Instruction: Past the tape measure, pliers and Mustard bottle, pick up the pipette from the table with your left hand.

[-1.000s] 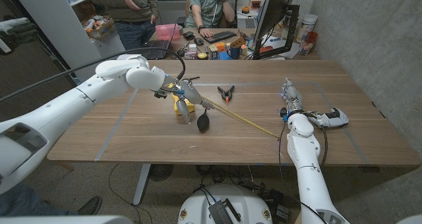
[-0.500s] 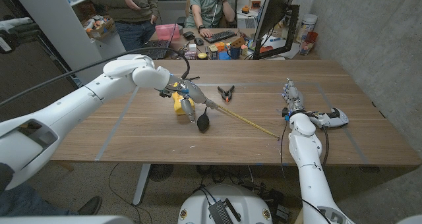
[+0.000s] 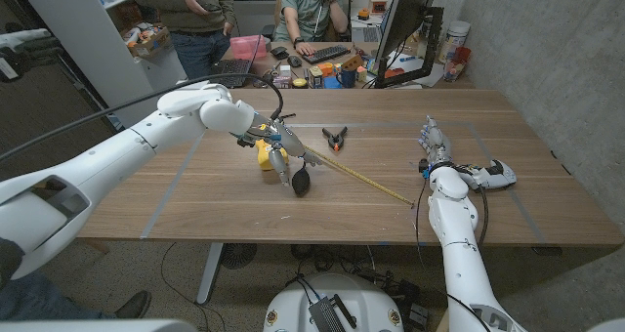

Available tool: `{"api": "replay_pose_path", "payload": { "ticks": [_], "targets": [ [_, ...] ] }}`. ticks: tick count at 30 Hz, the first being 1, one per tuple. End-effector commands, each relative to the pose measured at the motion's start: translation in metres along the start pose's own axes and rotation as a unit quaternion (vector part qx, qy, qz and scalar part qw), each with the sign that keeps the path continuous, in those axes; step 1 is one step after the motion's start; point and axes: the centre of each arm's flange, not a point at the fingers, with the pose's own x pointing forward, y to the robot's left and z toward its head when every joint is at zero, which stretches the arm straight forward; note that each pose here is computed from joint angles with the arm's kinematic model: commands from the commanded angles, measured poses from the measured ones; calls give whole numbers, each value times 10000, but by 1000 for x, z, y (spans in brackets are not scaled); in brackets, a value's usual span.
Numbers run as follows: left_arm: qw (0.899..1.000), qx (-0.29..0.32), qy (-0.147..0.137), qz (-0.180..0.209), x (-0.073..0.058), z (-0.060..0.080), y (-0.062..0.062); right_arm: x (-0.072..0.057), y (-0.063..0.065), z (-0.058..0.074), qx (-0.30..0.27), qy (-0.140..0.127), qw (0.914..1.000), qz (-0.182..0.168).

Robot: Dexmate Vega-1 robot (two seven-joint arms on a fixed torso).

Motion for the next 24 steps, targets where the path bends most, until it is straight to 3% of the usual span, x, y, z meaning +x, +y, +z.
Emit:
{"api": "replay_pose_path", "payload": {
  "ticks": [1,14,21,24],
  "targets": [
    [9997,-149,-81,-187,10,7,-8,-3,-4,-9,52,72,9999,-49],
    [9976,-609,64,-326,29,10,-9,-8,-14,-24,152,162,9997,-126],
    [9977,-627,253,-1,32,14,-7,-10,-19,-26,184,160,9996,-157],
    [9965,-660,342,381,31,16,-7,-11,-21,-24,192,122,9996,-164]
  ]
}}
